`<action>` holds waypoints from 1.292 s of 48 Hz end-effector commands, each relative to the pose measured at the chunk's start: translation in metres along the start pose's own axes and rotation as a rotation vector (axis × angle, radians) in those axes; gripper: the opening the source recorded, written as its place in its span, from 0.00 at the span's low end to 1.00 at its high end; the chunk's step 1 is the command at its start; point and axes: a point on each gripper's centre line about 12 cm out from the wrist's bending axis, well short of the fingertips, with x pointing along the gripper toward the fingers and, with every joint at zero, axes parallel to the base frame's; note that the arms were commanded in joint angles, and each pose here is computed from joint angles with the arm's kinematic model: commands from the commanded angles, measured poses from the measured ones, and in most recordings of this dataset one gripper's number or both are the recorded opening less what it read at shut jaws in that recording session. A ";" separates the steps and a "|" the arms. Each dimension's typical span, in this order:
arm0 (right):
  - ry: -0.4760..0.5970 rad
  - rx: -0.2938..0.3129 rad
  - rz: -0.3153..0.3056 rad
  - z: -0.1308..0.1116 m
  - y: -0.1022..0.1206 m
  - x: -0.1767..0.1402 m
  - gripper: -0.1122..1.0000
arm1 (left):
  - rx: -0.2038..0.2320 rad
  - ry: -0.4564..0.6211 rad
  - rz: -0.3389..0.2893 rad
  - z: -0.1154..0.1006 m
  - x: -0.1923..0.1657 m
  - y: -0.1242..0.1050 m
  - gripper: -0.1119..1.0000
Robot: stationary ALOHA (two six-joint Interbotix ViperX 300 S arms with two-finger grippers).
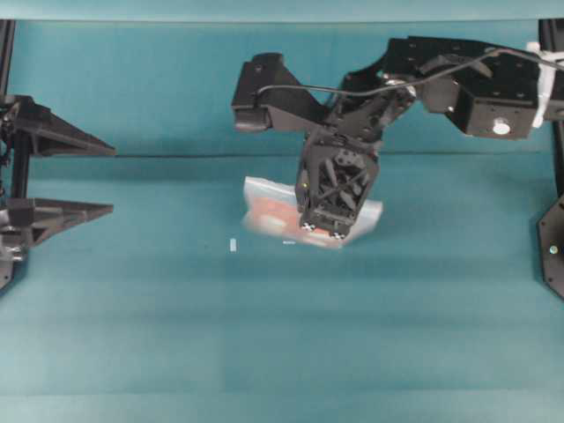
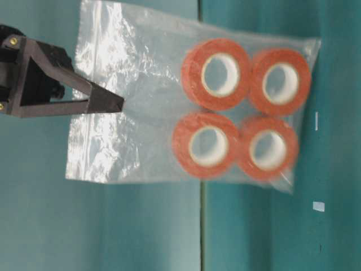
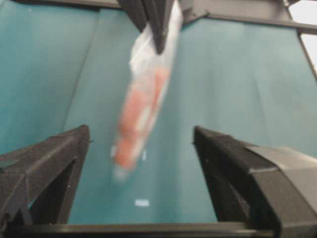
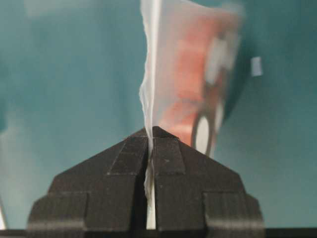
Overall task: Hand over the clear zip bag and make it stand upright.
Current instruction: 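Lift the bag and rotate it to hang vertically with the right gripper, then hold the bag upright above the table with the right gripper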
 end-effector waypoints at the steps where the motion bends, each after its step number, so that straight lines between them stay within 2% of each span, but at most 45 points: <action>1: -0.014 -0.067 -0.013 0.005 0.005 -0.008 0.10 | -0.001 -0.012 0.002 0.004 0.001 0.000 0.92; 7: -0.004 -0.094 -0.023 0.006 0.002 -0.004 0.10 | -0.002 -0.009 0.002 0.002 0.001 0.000 0.93; 23: -0.016 -0.118 -0.025 0.017 0.005 0.000 0.11 | -0.004 -0.003 0.003 0.001 0.001 0.001 0.93; 46: 0.002 -0.247 -0.066 0.016 0.000 0.000 0.10 | -0.005 -0.004 0.010 0.001 0.001 0.002 0.93; 62: 0.001 -0.298 -0.064 0.018 0.004 -0.001 0.11 | -0.005 -0.005 0.013 0.001 0.001 0.003 0.93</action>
